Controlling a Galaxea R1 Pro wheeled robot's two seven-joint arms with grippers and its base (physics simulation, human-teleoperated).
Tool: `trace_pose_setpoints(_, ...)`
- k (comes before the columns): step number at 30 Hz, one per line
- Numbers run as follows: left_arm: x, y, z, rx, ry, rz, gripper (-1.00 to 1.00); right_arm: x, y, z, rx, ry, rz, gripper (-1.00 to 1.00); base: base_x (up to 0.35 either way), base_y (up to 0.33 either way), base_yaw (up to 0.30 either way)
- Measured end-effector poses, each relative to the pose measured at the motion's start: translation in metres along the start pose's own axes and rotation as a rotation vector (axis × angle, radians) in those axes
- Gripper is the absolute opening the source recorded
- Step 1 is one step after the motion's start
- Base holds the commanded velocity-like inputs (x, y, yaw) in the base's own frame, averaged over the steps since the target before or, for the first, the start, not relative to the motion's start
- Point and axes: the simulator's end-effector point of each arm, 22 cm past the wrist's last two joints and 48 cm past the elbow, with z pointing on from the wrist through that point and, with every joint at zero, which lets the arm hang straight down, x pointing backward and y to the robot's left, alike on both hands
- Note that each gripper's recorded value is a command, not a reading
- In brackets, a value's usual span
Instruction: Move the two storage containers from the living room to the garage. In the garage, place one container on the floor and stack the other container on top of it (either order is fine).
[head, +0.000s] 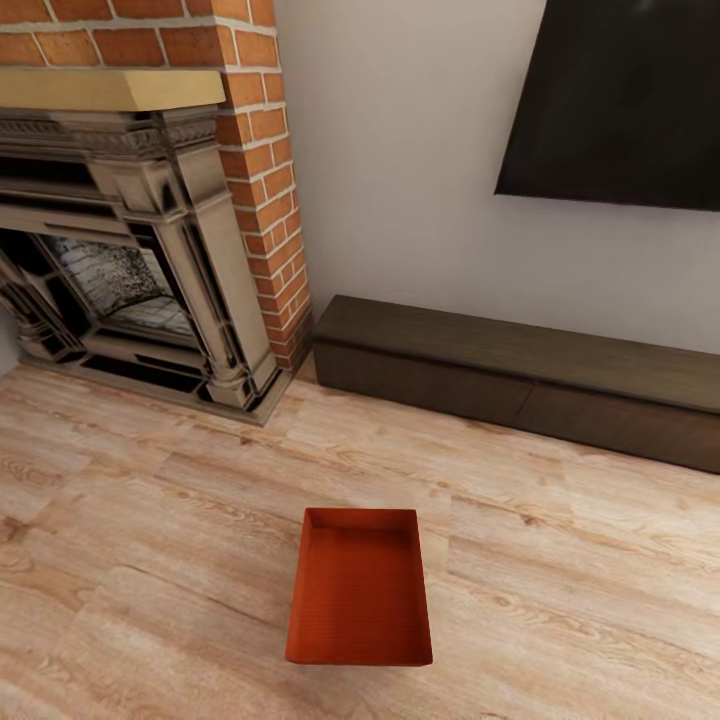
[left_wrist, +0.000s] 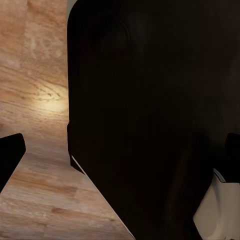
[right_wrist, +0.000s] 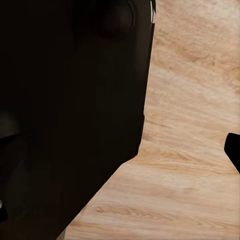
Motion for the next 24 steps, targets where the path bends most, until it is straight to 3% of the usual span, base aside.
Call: trace_pose_setpoints(24, -0.0006, -0.0024, 0.0001, 0.003, -0.002, -0.004, 1.0, -0.0009, -0.002, 0.0, 0.01, -0.004, -0.002, 1.0, 0.0, 0.0, 0.0)
